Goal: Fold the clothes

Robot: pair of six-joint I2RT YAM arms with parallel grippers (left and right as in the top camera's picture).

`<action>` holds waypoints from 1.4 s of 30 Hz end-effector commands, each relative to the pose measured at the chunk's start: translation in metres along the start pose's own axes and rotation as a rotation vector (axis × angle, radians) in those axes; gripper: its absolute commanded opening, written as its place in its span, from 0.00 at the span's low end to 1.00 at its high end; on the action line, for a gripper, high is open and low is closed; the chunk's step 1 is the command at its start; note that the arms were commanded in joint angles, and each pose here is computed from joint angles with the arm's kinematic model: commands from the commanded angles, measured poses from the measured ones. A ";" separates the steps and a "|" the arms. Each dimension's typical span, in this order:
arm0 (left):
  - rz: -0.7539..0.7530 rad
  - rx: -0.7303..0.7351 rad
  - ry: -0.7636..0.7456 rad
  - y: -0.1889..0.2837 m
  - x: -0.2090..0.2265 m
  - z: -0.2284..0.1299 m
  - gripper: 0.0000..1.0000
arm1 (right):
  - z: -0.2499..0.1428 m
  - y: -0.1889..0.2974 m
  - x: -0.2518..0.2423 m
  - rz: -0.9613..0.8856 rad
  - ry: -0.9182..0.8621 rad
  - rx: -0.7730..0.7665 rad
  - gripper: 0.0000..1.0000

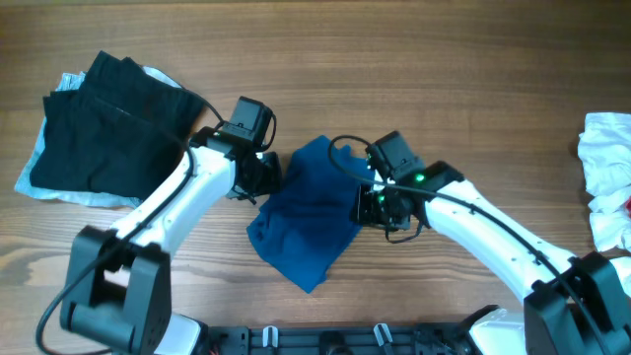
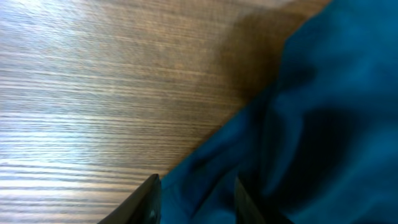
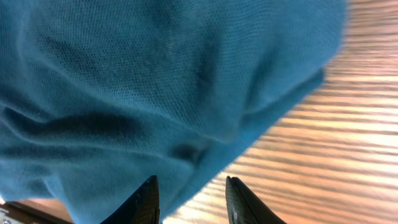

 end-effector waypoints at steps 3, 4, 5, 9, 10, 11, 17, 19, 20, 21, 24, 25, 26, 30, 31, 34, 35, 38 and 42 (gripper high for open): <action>-0.032 0.097 -0.057 -0.014 -0.003 -0.007 0.35 | -0.014 -0.022 0.003 0.045 -0.006 -0.012 0.36; -0.032 0.098 -0.058 -0.014 -0.003 -0.007 0.35 | -0.013 -0.025 0.005 0.071 0.003 -0.029 0.38; -0.032 0.097 -0.058 -0.014 -0.003 -0.007 0.35 | -0.012 -0.027 0.006 0.084 0.009 -0.045 0.40; -0.059 0.069 -0.103 -0.016 -0.008 -0.002 0.29 | -0.012 -0.035 0.004 0.102 0.024 -0.076 0.04; -0.057 0.072 -0.115 -0.018 -0.008 -0.001 0.22 | -0.013 -0.036 0.002 0.090 0.004 -0.075 0.04; -0.050 0.079 -0.113 -0.021 -0.007 -0.002 0.20 | -0.015 -0.037 0.000 0.084 0.000 -0.071 0.04; -0.029 0.103 -0.109 -0.031 -0.005 -0.002 0.04 | -0.030 -0.038 -0.022 -0.081 -0.134 -0.014 0.04; -0.032 0.100 -0.110 -0.031 -0.005 -0.002 0.04 | -0.034 -0.036 -0.033 -0.175 -0.171 -0.013 0.04; -0.033 0.099 -0.112 -0.031 -0.005 -0.002 0.04 | -0.035 -0.035 -0.037 -0.200 -0.177 -0.013 0.04; -0.033 0.099 -0.112 -0.031 -0.005 -0.002 0.04 | -0.035 -0.034 -0.041 -0.213 -0.180 -0.014 0.04; -0.042 0.117 -0.111 -0.030 -0.006 -0.004 0.04 | -0.029 -0.032 -0.046 -0.213 -0.151 -0.030 0.04; -0.062 0.128 -0.113 -0.028 -0.008 -0.006 0.04 | -0.027 -0.032 -0.047 -0.213 -0.135 -0.037 0.04; -0.100 0.148 -0.135 -0.026 -0.011 -0.008 0.04 | -0.025 -0.031 -0.050 -0.222 -0.128 -0.046 0.04; -0.202 0.130 -0.196 0.001 -0.019 -0.011 0.04 | -0.020 -0.026 -0.065 -0.293 -0.162 -0.080 0.04; -0.211 0.119 -0.197 0.007 -0.019 -0.012 0.04 | -0.017 -0.025 -0.069 -0.299 -0.174 -0.092 0.04; -0.306 0.126 -0.212 0.034 -0.025 -0.021 0.04 | -0.003 -0.020 -0.078 -0.300 -0.099 -0.139 0.04; -0.329 0.137 -0.219 0.038 -0.027 -0.025 0.04 | -0.001 -0.019 -0.081 -0.305 -0.083 -0.150 0.04; -0.328 0.174 -0.224 0.039 -0.027 -0.033 0.21 | 0.003 -0.016 -0.088 -0.312 -0.088 -0.161 0.04; -0.320 0.211 -0.213 0.032 -0.022 -0.039 0.38 | 0.003 -0.016 -0.088 -0.312 -0.084 -0.160 0.04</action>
Point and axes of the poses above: each gripper's point midway between its finger pads, its own y axis back along the fingers, its own x axis along the line the jaws close on, z = x × y, the point moved 7 cm from there along y, back along the fingers, and after that the axes turned 14 degrees about y, right-handed, at the moved point
